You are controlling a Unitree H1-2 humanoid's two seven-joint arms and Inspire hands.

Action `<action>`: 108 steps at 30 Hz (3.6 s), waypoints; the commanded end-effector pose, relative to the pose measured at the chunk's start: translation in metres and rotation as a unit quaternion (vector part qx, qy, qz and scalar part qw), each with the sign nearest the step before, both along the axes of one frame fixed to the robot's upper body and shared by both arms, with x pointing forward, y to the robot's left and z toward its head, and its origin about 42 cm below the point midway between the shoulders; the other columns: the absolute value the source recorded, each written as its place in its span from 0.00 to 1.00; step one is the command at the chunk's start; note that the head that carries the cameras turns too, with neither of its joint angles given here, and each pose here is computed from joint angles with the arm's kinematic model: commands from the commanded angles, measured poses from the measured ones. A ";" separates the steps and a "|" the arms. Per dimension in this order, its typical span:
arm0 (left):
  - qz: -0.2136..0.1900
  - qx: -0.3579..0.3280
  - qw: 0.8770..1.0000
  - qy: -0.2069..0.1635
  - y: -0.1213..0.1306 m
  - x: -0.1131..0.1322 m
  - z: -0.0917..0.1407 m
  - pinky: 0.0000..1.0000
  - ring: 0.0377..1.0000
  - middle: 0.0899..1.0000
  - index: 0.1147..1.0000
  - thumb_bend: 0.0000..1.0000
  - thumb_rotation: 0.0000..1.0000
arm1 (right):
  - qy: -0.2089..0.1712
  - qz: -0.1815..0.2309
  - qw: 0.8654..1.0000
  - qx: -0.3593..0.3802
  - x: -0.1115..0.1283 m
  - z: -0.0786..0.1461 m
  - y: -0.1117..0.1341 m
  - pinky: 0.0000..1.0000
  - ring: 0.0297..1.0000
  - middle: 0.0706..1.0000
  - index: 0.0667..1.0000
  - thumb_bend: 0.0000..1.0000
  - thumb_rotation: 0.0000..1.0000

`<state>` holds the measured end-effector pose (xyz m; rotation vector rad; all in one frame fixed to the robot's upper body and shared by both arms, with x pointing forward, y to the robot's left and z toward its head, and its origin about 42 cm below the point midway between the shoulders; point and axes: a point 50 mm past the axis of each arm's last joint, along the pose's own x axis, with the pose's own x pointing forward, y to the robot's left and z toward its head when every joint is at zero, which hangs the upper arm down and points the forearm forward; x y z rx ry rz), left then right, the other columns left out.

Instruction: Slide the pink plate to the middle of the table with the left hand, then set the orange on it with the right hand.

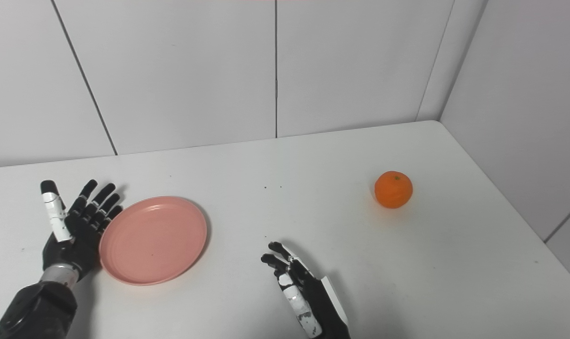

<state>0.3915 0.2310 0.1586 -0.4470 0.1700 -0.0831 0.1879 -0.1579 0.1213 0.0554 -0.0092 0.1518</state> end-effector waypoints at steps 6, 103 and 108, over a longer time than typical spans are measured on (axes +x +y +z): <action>-0.012 -0.037 0.999 0.008 -0.024 0.000 0.004 1.00 0.91 0.85 0.91 0.91 1.00 | -0.001 0.007 0.999 0.046 0.003 0.003 0.029 0.90 0.88 0.80 0.86 0.91 0.96; -0.034 -0.048 0.997 0.042 -0.043 -0.008 -0.014 1.00 0.90 0.84 0.90 0.90 1.00 | -0.268 -0.256 0.798 -0.476 0.130 0.195 -0.165 0.63 0.72 0.75 0.76 0.86 1.00; -0.033 -0.043 0.998 0.042 -0.043 -0.008 -0.014 1.00 0.90 0.84 0.90 0.91 1.00 | -0.253 -0.250 0.747 -0.561 0.143 0.197 -0.174 0.67 0.73 0.75 0.76 0.86 1.00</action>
